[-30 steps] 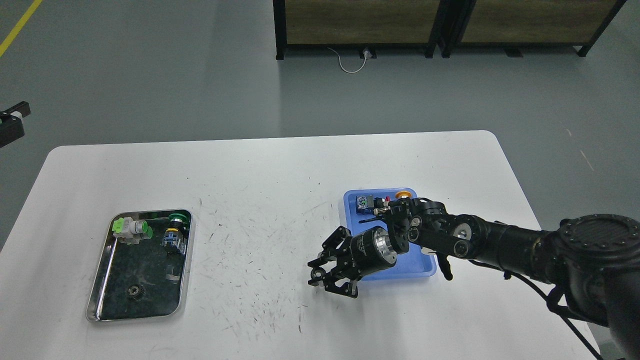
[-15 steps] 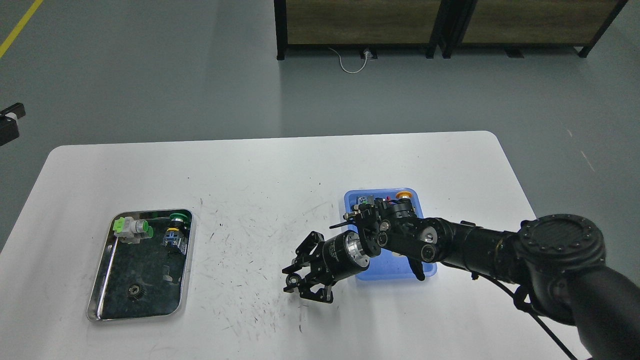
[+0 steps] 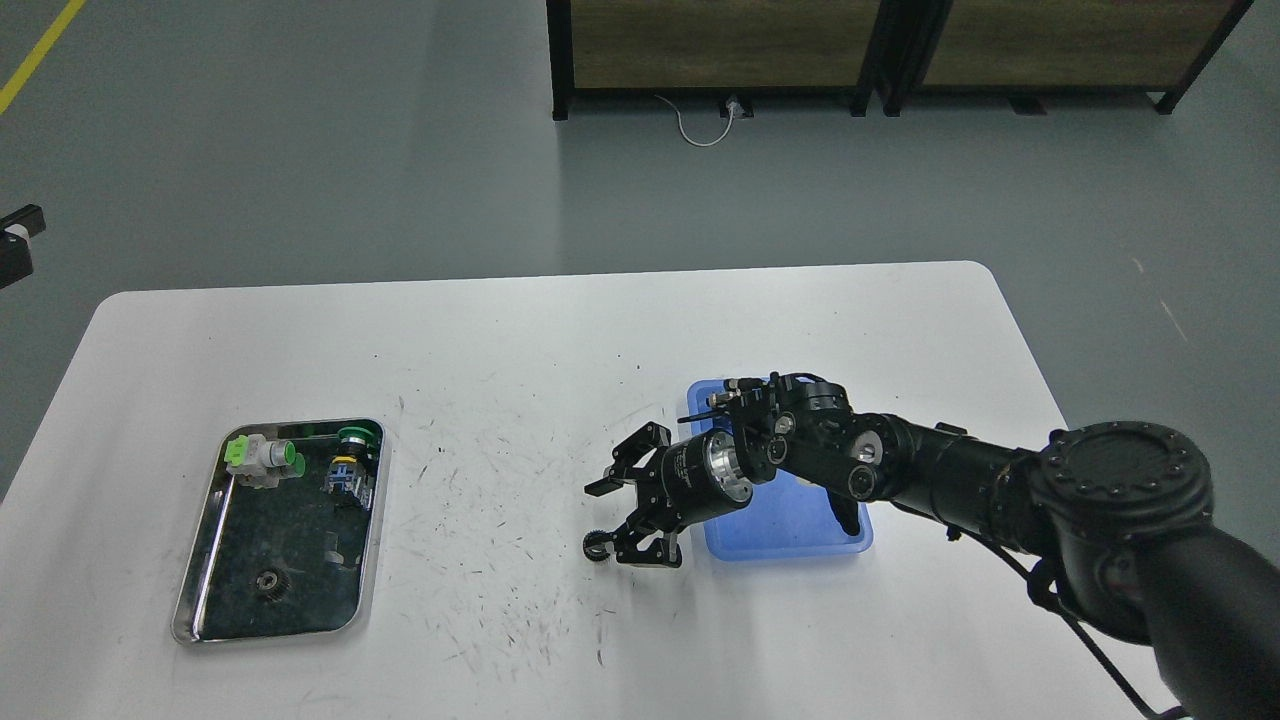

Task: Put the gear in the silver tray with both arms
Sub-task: 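Carry the second gear out and release it on the table, then withdraw the right arm and reach the left gripper to the gear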

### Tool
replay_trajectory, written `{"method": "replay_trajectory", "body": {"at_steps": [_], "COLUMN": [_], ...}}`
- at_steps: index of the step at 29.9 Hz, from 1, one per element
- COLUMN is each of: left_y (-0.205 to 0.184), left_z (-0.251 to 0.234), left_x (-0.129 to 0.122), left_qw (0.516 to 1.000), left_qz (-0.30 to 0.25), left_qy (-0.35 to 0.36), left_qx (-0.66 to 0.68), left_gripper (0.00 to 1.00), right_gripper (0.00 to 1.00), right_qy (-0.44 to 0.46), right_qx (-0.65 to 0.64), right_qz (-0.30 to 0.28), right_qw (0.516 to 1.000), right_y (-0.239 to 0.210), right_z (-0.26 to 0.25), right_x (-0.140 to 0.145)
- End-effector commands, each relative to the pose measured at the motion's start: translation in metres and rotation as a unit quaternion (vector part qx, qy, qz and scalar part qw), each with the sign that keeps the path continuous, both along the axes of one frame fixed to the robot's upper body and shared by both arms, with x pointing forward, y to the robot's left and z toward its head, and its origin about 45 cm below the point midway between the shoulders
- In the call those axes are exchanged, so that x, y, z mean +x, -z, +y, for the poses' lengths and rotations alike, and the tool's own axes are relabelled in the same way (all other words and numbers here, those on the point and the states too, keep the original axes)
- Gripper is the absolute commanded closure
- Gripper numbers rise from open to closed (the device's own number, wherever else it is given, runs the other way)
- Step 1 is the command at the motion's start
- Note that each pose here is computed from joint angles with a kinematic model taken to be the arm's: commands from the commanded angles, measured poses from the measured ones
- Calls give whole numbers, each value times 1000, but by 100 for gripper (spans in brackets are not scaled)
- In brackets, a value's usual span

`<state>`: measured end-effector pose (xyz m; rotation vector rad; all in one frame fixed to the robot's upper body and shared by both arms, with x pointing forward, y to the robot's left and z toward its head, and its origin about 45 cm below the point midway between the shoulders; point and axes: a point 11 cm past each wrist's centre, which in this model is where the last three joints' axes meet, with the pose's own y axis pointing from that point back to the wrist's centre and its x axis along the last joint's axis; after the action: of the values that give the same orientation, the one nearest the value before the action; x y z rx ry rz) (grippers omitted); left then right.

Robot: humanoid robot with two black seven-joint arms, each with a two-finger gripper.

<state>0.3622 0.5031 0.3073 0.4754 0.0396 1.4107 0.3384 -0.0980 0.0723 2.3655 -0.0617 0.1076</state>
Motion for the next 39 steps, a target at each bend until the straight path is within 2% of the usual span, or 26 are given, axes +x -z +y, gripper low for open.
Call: {"method": "replay_trajectory", "body": {"at_steps": [1, 5, 8, 12, 16, 21, 29, 39], "left_y": [-2, -1, 3, 23, 60, 98, 150, 200], "left_z": [0, -8, -26, -58, -111, -168, -260, -329], "left_x": [-1, 0, 0, 3, 4, -2, -14, -51], "left_qw": [1000, 1000, 998, 994, 982, 967, 943, 921], "left_qz": [-1, -2, 4, 22, 53, 79, 101, 129], "left_qy": [1, 19, 57, 103, 179, 232, 299, 346], "left_qx": [0, -9, -25, -39, -30, -63, -104, -122], "left_gripper": [3, 2, 2, 2, 2, 2, 2, 2], "right_gripper": [30, 17, 14, 12, 11, 11, 10, 10], "right_qy": [9, 17, 51, 127, 203, 281, 349, 362], "right_qx": [7, 6, -6, 11, 30, 46, 65, 64], "right_qz": [-2, -6, -16, -40, -79, -129, -178, -193], "right_qw": [1000, 1000, 999, 991, 975, 950, 918, 910], "right_y": [-3, -5, -5, -27, -61, -107, -156, -171], "right_z": [1, -2, -25, -66, -110, -165, -209, -220], "right_x": [4, 9, 24, 57, 94, 128, 156, 162]}}
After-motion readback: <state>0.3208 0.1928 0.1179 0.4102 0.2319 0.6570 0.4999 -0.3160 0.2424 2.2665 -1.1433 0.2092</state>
